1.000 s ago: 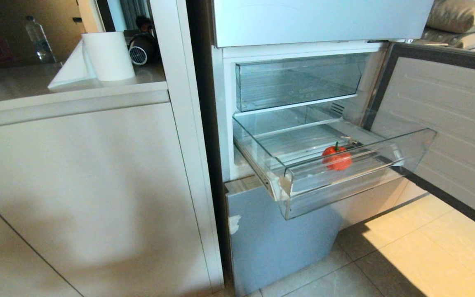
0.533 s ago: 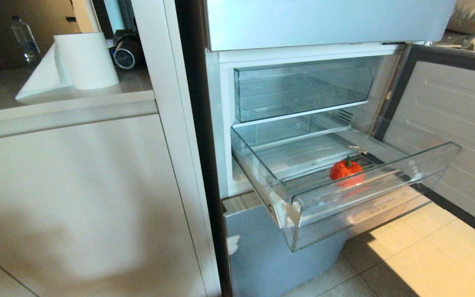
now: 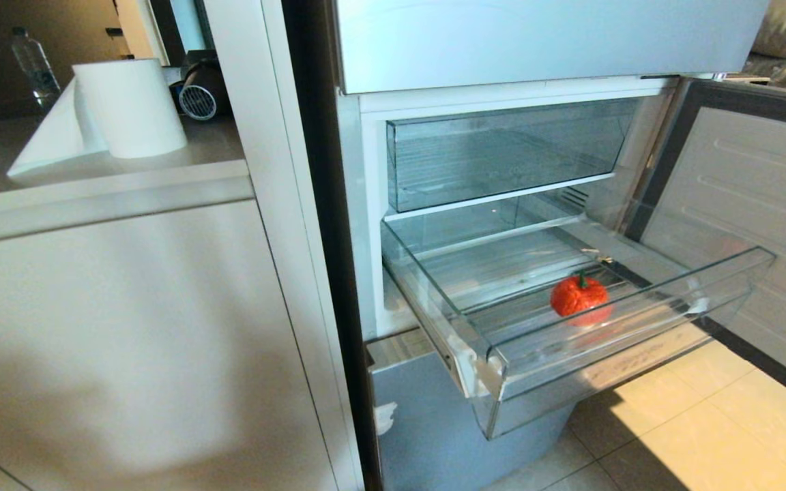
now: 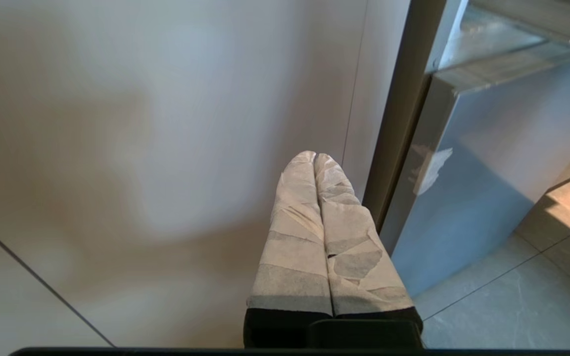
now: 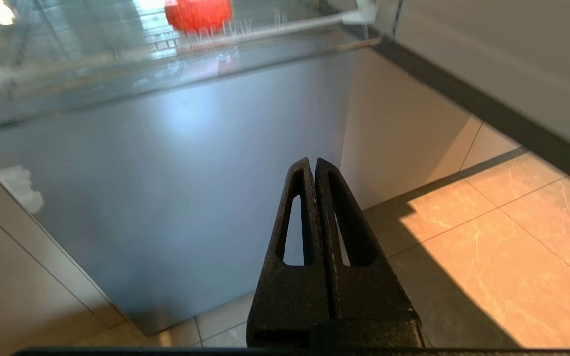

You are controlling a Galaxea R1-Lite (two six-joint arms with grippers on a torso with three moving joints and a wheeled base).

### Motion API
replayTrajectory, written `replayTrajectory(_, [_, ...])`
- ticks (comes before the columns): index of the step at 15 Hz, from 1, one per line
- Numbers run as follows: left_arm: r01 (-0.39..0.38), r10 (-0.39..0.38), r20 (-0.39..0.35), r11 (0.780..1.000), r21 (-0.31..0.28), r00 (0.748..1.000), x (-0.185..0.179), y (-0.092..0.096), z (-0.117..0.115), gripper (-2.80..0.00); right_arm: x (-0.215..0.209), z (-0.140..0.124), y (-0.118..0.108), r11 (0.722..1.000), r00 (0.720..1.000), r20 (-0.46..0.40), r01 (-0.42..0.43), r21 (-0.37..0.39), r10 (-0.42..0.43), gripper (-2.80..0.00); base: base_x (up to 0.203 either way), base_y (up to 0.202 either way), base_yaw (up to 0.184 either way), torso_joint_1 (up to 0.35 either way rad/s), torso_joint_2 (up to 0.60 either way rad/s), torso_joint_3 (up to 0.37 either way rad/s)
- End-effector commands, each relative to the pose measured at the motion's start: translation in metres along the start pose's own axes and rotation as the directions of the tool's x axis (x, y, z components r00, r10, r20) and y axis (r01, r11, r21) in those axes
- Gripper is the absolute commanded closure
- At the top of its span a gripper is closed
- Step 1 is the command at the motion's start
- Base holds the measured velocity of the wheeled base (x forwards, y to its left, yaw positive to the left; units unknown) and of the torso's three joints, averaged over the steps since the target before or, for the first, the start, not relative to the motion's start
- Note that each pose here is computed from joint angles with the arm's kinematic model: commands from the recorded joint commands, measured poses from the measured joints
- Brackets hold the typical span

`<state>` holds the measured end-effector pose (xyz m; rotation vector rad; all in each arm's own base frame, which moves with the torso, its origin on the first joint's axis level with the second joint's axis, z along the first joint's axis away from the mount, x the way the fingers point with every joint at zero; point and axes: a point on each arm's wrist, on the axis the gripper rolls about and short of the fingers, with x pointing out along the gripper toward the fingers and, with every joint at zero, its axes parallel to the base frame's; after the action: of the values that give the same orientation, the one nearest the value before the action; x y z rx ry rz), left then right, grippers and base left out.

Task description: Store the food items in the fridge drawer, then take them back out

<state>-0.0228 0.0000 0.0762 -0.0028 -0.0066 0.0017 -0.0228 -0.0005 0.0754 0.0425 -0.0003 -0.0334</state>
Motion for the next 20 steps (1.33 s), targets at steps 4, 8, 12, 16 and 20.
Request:
replayTrajectory(4, [0.0, 0.0, -0.002, 1.0, 0.0, 1.0, 0.0, 0.0, 0.0, 0.0, 0.0, 0.0, 0.0, 1.0, 1.0, -0.001, 0.0, 0.0, 0.0, 0.0, 0.0, 0.0, 0.0, 0.235, -0.47, -0.243])
replayTrajectory(8, [0.0, 0.0, -0.002, 1.0, 0.0, 1.0, 0.0, 0.0, 0.0, 0.0, 0.0, 0.0, 0.0, 1.0, 1.0, -0.001, 0.0, 0.0, 0.0, 0.0, 0.0, 0.0, 0.0, 0.291, -0.58, -0.299])
replayTrajectory(12, [0.0, 0.0, -0.002, 1.0, 0.0, 1.0, 0.0, 0.0, 0.0, 0.0, 0.0, 0.0, 0.0, 1.0, 1.0, -0.001, -0.001, -0.004, 0.001, 0.0, 0.0, 0.0, 0.0, 0.186, -0.37, -0.182])
replayTrajectory(16, [0.0, 0.0, -0.002, 1.0, 0.0, 1.0, 0.0, 0.0, 0.0, 0.0, 0.0, 0.0, 0.0, 1.0, 1.0, -0.001, 0.003, -0.012, -0.003, 0.0, 0.0, 0.0, 0.0, 0.0, 0.0, 0.0])
replayTrajectory(20, [-0.001, 0.001, -0.002, 1.0, 0.0, 1.0, 0.0, 0.0, 0.0, 0.0, -0.005, 0.067, 0.002, 0.999, 0.998, -0.061, 0.03, -0.025, -0.031, 0.0, 0.0, 0.0, 0.0, 0.0, 0.0, 0.0])
